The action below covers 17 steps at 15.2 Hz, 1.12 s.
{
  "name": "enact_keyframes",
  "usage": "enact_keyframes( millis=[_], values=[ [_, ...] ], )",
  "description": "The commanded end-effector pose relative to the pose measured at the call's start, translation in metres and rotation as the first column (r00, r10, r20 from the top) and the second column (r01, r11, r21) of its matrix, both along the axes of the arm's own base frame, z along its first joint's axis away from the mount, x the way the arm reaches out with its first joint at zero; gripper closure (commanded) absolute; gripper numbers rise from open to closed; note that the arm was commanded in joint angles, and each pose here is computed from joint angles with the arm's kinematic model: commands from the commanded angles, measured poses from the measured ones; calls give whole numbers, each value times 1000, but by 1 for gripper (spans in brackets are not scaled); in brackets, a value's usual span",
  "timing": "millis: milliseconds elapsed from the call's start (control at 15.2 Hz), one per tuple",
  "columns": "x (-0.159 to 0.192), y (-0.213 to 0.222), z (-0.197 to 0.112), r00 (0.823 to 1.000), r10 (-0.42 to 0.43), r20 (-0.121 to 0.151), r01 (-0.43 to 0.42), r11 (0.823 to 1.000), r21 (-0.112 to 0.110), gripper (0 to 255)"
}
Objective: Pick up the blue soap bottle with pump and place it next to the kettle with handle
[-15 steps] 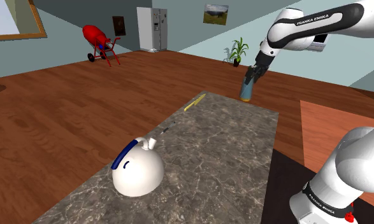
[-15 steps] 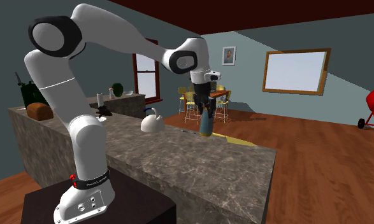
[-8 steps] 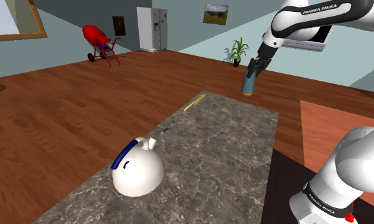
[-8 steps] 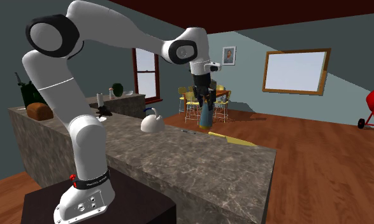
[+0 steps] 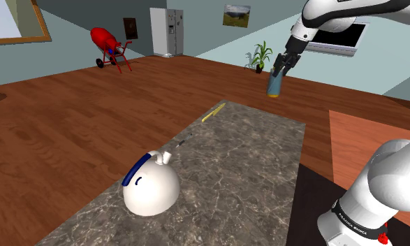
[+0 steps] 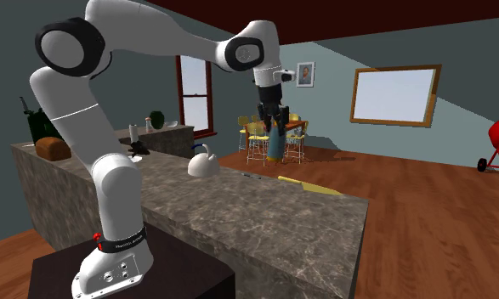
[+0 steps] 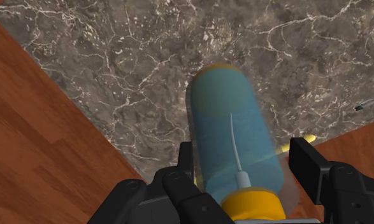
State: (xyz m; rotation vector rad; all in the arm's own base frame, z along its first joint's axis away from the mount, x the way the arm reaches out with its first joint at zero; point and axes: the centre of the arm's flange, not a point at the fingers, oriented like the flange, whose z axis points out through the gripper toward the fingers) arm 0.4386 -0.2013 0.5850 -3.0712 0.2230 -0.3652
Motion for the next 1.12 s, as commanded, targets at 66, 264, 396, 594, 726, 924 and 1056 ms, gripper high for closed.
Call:
enact_keyframes(
  millis=[66, 264, 396, 594, 726, 924, 1056],
  values=[
    [-1, 14, 9, 1000, 0, 0, 0, 1000, 0, 255],
    [-2, 53, 9, 1000, 0, 0, 0, 1000, 0, 255],
    [-3, 80, 9, 1000, 0, 0, 0, 1000, 0, 255],
    [-5, 119, 9, 1000, 0, 0, 0, 1000, 0, 255],
    [-6, 146, 9, 1000, 0, 0, 0, 1000, 0, 255],
    [-7, 185, 9, 1000, 0, 0, 0, 1000, 0, 255],
    [-8, 212, 9, 1000, 0, 0, 0, 1000, 0, 255]
  ],
)
